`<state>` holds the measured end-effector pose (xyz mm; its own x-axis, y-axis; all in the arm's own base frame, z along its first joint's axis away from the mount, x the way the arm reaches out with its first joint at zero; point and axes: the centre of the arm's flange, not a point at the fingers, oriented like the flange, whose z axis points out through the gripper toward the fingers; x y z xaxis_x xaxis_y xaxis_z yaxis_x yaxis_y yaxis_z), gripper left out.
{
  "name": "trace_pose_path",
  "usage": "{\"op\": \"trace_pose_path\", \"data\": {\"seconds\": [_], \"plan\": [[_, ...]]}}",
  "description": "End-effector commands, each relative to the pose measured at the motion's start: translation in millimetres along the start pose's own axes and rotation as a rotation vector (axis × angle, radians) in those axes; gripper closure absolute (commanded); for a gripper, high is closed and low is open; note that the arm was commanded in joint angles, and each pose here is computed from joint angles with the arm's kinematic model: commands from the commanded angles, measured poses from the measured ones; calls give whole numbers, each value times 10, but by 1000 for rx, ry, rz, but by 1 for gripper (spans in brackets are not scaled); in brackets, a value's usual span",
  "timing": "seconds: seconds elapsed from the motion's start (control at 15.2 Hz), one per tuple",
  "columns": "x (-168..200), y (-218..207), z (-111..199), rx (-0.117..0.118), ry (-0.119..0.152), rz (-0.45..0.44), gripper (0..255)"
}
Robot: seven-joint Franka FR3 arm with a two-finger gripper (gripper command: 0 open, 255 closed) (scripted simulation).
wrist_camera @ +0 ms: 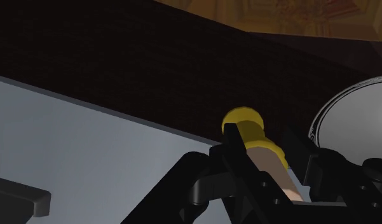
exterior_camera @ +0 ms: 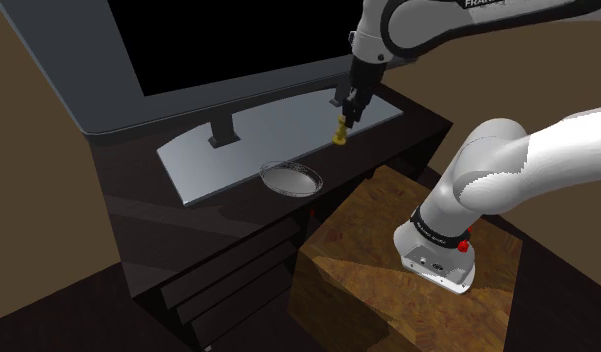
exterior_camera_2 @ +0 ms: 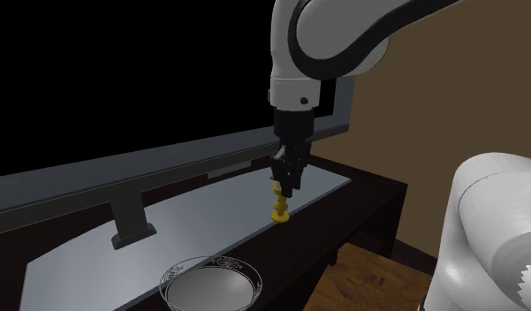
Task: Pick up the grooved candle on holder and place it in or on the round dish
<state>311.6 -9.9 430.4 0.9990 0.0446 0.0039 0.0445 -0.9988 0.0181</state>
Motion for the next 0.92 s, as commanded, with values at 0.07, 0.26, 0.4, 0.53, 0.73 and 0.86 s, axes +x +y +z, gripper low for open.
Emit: {"op": "trace_pose_path", "data": {"seconds": [0.07, 0.26, 0.4, 0.53, 0.73, 0.86], "plan": [[-3, -3, -154, 0, -1, 0, 255], [-2, 0, -312, 0, -1, 0, 255], [-2, 2, -418, 0, -1, 0, 255], [20, -127, -448, 0, -1, 0, 255], [86, -513, -506, 0, -1, 0, 255], [130, -771, -544, 0, -1, 0, 255]]}}
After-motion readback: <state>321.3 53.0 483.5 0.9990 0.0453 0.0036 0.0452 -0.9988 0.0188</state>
